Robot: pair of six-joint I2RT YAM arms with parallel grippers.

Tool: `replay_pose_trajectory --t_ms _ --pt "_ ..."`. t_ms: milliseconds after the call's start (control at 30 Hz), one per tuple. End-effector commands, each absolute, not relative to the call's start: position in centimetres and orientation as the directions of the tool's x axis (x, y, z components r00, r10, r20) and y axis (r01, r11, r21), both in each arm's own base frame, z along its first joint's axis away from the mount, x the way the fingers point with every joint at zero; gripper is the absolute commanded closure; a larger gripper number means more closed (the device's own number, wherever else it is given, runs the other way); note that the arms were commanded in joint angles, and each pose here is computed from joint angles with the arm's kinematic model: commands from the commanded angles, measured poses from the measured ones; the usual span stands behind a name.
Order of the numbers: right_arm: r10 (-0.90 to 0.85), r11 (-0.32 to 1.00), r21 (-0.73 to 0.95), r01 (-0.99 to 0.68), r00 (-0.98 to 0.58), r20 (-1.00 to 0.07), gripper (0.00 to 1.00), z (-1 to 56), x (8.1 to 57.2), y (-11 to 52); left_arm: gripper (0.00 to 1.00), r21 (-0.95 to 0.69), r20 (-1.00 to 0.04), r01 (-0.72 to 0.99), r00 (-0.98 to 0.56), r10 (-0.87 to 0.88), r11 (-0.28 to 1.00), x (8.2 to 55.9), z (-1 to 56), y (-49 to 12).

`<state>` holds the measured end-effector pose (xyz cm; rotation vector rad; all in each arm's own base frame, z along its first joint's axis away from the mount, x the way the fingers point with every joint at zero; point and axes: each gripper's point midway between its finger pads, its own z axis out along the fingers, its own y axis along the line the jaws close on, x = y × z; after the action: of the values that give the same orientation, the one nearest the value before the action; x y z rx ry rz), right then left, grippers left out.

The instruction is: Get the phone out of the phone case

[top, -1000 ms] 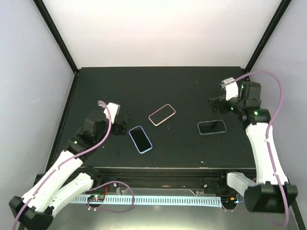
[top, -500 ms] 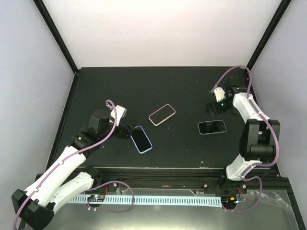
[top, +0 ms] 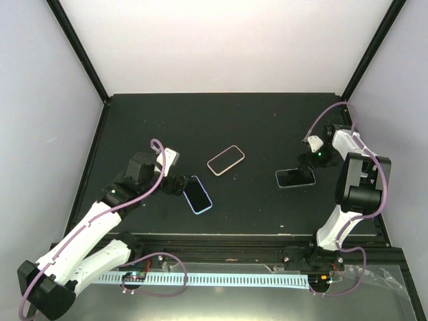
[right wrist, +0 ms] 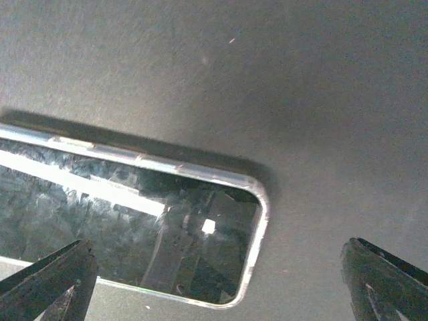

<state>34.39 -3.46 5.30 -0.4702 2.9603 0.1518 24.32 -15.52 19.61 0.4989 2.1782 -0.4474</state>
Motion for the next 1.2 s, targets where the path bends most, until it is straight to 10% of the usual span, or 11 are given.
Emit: replay_pose_trajectory --t_ms 0,800,1167 --pt "-0.343 0.924 0.146 -0.354 -0.934 -0.095 0.0 3.7 32.2 -2.5 0.01 -0.16 -0.813 0.508 -0.554 0.179 0.846 24.5 21.3 -16.1" --pt "-0.561 0.707 0.459 -0.537 -0.822 -0.097 0.0 4.7 24.9 7.6 0.01 -0.165 -0.805 0.514 -0.563 0.186 0.842 24.7 21.0 -16.4" --pt "-0.675 0.667 0.265 -0.696 -0.716 -0.18 0.0 9.9 25.4 10.7 0.01 -0.146 -0.811 0.493 -0.556 0.181 0.858 24.8 21.1 -15.8"
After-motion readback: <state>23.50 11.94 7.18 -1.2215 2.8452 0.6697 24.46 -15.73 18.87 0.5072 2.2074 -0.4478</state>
